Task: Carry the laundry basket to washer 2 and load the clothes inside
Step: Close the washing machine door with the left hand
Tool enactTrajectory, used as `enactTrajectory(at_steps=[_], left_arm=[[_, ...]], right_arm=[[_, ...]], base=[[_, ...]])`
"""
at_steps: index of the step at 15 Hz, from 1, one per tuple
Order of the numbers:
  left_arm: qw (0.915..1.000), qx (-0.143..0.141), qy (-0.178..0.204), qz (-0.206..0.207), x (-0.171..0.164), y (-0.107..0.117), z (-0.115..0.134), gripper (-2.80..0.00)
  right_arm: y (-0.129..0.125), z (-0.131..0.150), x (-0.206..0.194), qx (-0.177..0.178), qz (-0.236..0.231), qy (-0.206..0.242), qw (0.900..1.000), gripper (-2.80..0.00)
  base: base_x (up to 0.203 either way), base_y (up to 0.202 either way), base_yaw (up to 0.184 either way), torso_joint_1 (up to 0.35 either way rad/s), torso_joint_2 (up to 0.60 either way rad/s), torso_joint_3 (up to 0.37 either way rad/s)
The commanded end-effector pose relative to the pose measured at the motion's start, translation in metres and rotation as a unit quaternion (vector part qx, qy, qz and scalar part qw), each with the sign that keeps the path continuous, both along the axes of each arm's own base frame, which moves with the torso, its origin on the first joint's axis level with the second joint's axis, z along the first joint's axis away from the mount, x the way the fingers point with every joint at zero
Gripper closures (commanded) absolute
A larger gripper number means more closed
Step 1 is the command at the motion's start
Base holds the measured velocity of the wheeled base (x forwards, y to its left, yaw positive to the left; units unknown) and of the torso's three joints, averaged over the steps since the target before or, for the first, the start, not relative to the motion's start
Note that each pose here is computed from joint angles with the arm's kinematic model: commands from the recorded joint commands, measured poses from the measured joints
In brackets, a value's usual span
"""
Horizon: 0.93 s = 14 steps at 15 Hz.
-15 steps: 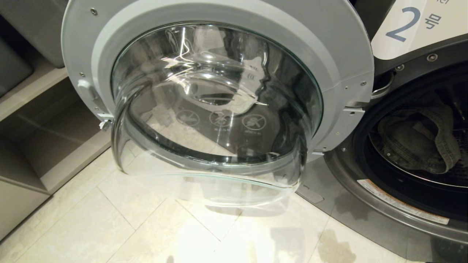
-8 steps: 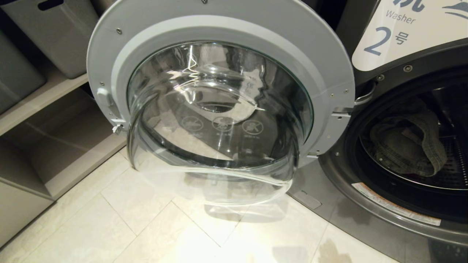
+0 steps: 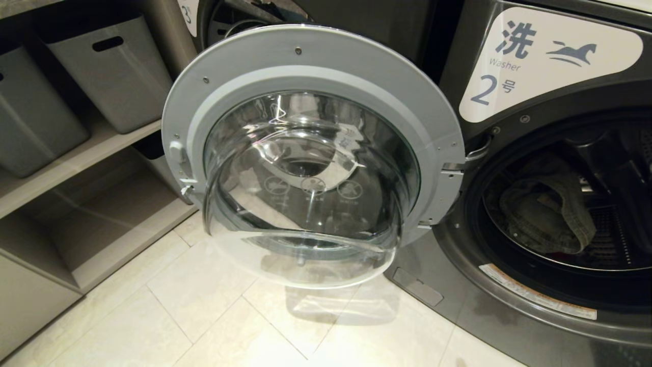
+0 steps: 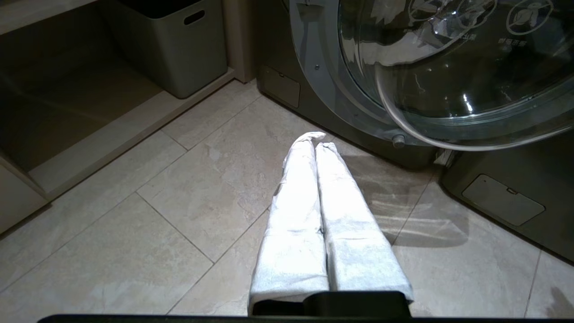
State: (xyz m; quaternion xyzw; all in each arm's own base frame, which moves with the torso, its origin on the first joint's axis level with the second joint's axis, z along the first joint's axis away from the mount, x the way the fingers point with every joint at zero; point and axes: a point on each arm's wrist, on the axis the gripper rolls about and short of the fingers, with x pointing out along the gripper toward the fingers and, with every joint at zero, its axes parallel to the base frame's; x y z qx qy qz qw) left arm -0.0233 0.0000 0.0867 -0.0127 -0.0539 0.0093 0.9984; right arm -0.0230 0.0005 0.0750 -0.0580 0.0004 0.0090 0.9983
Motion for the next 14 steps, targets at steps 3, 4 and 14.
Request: enactTrajectory(at_steps=[3,4,14], left_arm=[[0.9998,-0.001,0.02,0.0,0.0033,0.0,-0.011,0.0],[0.9998,-0.001,0.02,0.0,0.0033,0.0,-0.011,0.0],[0.9998,-0.001,0.019,0.001,0.0032,0.0001,-0.011,0.0]], right_arm=[[0.0,0.0,0.0002,0.0,0.0,0.001,1.0,0.0],[0.0,0.0,0.0002,0.0,0.0,0.001,1.0,0.0],[0.0,0.0,0.0002,0.0,0.0,0.001,1.0,0.0]], base=[[0.0,0.0,0.0,0.004,0.0,0.201],[0.0,0.0,0.0,0.003,0.0,0.207],[0.0,0.0,0.0,0.002,0.0,0.173]])
